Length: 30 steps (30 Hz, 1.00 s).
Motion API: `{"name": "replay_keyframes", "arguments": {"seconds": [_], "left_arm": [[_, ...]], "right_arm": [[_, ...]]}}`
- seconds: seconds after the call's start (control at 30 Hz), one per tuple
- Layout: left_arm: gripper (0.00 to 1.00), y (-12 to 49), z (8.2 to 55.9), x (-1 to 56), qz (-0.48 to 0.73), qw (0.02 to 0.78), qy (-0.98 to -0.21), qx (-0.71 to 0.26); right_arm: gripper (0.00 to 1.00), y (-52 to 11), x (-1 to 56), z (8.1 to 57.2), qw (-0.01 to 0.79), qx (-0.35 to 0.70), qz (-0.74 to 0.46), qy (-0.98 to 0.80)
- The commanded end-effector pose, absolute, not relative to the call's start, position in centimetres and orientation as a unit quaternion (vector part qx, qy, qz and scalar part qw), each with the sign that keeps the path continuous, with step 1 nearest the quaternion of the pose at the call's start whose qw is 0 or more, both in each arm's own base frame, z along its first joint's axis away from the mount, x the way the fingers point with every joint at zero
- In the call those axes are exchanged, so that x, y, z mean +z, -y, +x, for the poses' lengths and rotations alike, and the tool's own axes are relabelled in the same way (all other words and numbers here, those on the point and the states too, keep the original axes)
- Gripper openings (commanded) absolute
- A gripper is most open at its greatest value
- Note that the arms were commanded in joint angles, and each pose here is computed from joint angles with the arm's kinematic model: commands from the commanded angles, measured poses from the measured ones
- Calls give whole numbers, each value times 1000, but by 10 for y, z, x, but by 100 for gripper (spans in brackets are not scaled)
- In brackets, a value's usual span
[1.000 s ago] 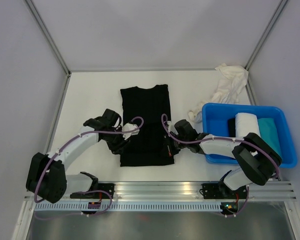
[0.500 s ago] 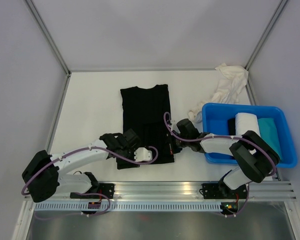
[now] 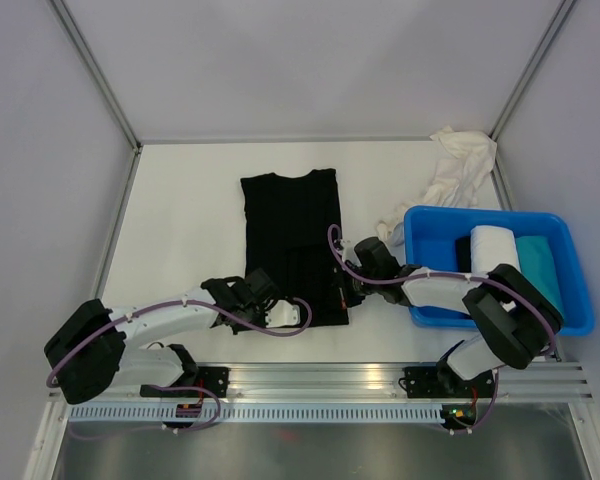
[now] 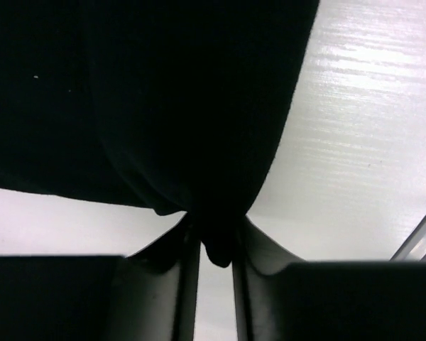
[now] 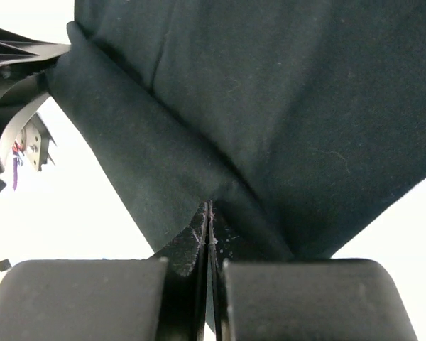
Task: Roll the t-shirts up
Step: Roll the tshirt
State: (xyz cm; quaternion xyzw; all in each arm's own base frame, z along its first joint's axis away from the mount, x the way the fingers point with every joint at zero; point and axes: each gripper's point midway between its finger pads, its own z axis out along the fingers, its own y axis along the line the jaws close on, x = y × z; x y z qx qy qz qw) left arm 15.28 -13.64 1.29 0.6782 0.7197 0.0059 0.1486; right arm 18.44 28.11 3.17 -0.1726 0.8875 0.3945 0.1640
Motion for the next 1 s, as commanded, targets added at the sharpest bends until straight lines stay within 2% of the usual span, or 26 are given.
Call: {"name": "replay_keyframes", "arguments": {"seconds": [0.0, 0.1, 0.13, 0.23, 0.43, 0.5, 0.57, 0.63, 0.97], "left_arm": [[17, 143, 157, 14, 672, 168, -722, 3], [3, 143, 152, 15, 673, 162, -722, -7], [2, 143, 150, 16, 674, 160, -721, -13], [2, 144, 140, 20, 684, 143, -714, -45], [2, 145, 123, 30, 700, 107, -694, -128], [2, 147, 116, 33, 702, 97, -689, -153], [2, 144, 116, 32, 704, 90, -686, -159], [2, 141, 113, 32, 704, 80, -685, -169], [2, 137, 124, 37, 684, 87, -697, -199]], "right_arm": [[6, -287, 61, 196, 216, 407, -214, -862], [25, -281, 83, 201, 256, 394, -239, -850], [34, -279, 96, 203, 285, 390, -262, -836], [41, -273, 115, 199, 313, 383, -304, -815], [48, -265, 149, 199, 395, 341, -428, -738], [49, -262, 142, 188, 410, 307, -507, -694], [51, -256, 122, 172, 397, 270, -572, -665], [55, -250, 111, 165, 390, 246, -593, -659], [59, -263, 59, 140, 362, 144, -679, -622]]}}
